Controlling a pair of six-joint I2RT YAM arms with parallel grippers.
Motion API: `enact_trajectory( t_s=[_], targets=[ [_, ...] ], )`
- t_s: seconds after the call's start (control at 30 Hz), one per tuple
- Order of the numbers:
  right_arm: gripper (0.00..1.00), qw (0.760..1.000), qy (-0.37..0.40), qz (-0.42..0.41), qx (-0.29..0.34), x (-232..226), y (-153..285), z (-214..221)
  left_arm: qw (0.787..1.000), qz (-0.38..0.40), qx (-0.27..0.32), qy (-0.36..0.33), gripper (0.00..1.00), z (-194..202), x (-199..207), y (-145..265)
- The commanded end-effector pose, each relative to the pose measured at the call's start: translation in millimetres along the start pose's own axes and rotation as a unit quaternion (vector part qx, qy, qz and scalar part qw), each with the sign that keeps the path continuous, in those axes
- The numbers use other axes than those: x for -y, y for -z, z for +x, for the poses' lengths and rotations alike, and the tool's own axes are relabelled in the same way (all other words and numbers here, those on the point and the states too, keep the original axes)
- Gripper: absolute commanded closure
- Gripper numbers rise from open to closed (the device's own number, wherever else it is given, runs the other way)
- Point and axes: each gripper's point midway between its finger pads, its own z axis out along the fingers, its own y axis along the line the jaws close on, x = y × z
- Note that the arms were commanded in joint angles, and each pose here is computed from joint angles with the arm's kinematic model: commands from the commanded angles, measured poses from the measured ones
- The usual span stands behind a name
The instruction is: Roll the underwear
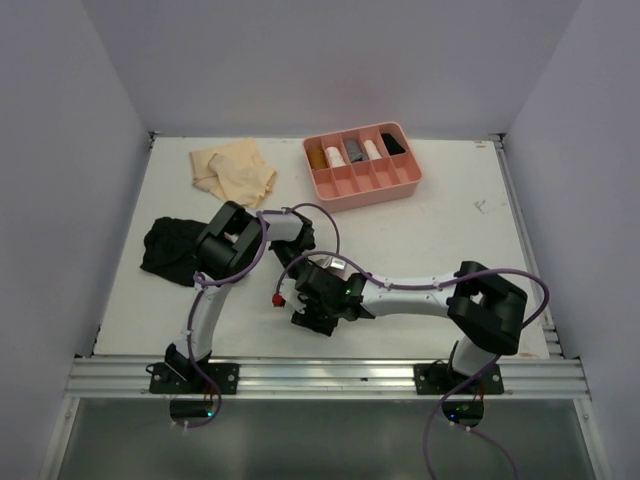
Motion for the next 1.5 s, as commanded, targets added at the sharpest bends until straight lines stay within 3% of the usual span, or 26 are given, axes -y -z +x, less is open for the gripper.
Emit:
enact_trajectory(
  t_s=[0.0, 0.1, 0.13, 0.27, 0.6, 0.67, 0.7, 0.77, 0.83, 0.87, 0.9, 0.93, 0.97, 1.0, 1.03, 1.07, 1.1, 1.13, 1.17, 1.2, 1.27, 1.3, 1.33, 1.37, 1.4, 1.47],
  targets=[
    [0.67, 1.0, 0.014, 0.011, 0.019, 3.5, -3.5, -8.6, 0.99, -0.113, -0.035, -0.076, 0.88, 2.2, -75.1, 6.7],
    [0.97, 1.0, 0.013, 0.008, 0.019, 1.5, -5.6, -5.8, 0.99, -0.115, -0.019, -0.077, 0.83, -4.9, -71.0, 9.9],
    [1.0, 1.0, 0.012, 0.004, 0.014, -0.5, -7.4, 0.3, 0.99, -0.118, -0.01, -0.079, 0.77, -8.5, -70.1, 11.8],
    [1.0, 0.999, -0.019, -0.025, 0.042, -13.1, -7.8, 4.0, 0.986, -0.128, 0.05, -0.095, 0.64, -31.2, -52.1, 36.1],
    [1.0, 0.99, -0.091, -0.061, 0.089, -23.9, -11.7, 15.7, 0.95, -0.142, 0.22, -0.168, 0.54, -72.1, 17.9, 143.0],
    [1.0, 0.985, -0.114, -0.064, 0.11, -20.5, -8.6, 8.9, 0.925, -0.169, 0.289, -0.182, 0.46, -71.8, 33.9, 187.1],
    [1.0, 0.984, -0.124, -0.068, 0.111, -21.5, -9.4, 12.9, 0.898, -0.2, 0.326, -0.217, 0.45, -81.4, 36.6, 212.0],
    [1.0, 0.976, -0.151, -0.08, 0.132, -20.2, -7.3, 6.9, 0.855, -0.264, 0.388, -0.22, 0.43, -67.0, 56.2, 257.5],
    [1.0, 0.971, -0.173, -0.088, 0.137, -20.6, -8.3, 13.9, 0.784, -0.344, 0.436, -0.277, 0.42, -62.7, 90.4, 304.2],
    [1.0, 0.965, -0.191, -0.097, 0.15, -17.6, -7.2, 9.7, 0.766, -0.37, 0.442, -0.285, 0.42, -58.0, 93.7, 309.9],
    [1.0, 0.963, -0.202, -0.1, 0.148, -18.0, -8.8, 16.0, 0.734, -0.411, 0.445, -0.306, 0.41, -58.1, 101.1, 324.3],
    [1.0, 0.959, -0.214, -0.105, 0.151, -18.2, -8.3, 16.4, 0.706, -0.435, 0.455, -0.326, 0.32, -54.2, 123.8, 331.6],
    [1.0, 0.956, -0.22, -0.11, 0.159, -15.5, -8.3, 15.2, 0.699, -0.443, 0.464, -0.317, 0.19, -50.5, 120.7, 329.7],
    [1.0, 0.954, -0.226, -0.114, 0.159, -15.7, -8.9, 18.3, 0.659, -0.472, 0.485, -0.328, 0.04, -55.4, 130.1, 348.1],
    [1.0, 0.952, -0.235, -0.116, 0.16, -14.2, -9.3, 19.5, 0.653, -0.47, 0.503, -0.315, 0.0, -53.2, 137.9, 349.7],
    [1.0, 0.95, -0.237, -0.119, 0.166, -13.4, -9.4, 18.3, 0.653, -0.469, 0.494, -0.331, 0.0, -53.1, 141.1, 346.9],
    [1.0, 0.949, -0.242, -0.125, 0.16, -16.1, -11.7, 23.4, 0.669, -0.459, 0.475, -0.341, 0.0, -49.7, 145.6, 338.2],
    [1.0, 0.948, -0.245, -0.127, 0.16, -16.2, -12.7, 24.6, 0.662, -0.467, 0.428, -0.4, 0.0, -48.9, 147.4, 332.0],
    [1.0, 0.945, -0.252, -0.13, 0.163, -15.2, -13.6, 24.5, 0.673, -0.448, 0.4, -0.431, 0.0, -45.6, 148.9, 318.2],
    [1.0, 0.944, -0.255, -0.138, 0.157, -18.1, -15.9, 27.9, 0.705, -0.437, 0.372, -0.416, 0.0, -34.5, 143.5, 300.8],
    [1.0, 0.938, -0.267, -0.148, 0.161, -18.2, -17.5, 27.2, 0.71, -0.437, 0.283, -0.474, 0.03, -28.7, 130.7, 265.6],
    [1.0, 0.937, -0.272, -0.157, 0.155, -20.9, -20.8, 30.1, 0.74, -0.42, 0.251, -0.461, 0.14, -12.0, 107.3, 233.7],
    [1.0, 0.934, -0.279, -0.16, 0.153, -20.4, -21.9, 30.7, 0.728, -0.425, 0.221, -0.491, 0.2, -9.9, 111.5, 214.1],
    [1.0, 0.932, -0.28, -0.164, 0.161, -19.6, -22.4, 27.1, 0.729, -0.439, 0.194, -0.487, 0.25, -0.9, 98.3, 200.4],
    [1.0, 0.931, -0.282, -0.168, 0.161, -19.7, -23.7, 26.7, 0.71, -0.454, 0.186, -0.505, 0.31, -2.7, 94.6, 194.4],
    [1.0, 0.926, -0.292, -0.179, 0.16, -20.1, -27.5, 27.5, 0.699, -0.458, 0.152, -0.527, 0.32, 17.4, 78.4, 155.4]
  ],
)
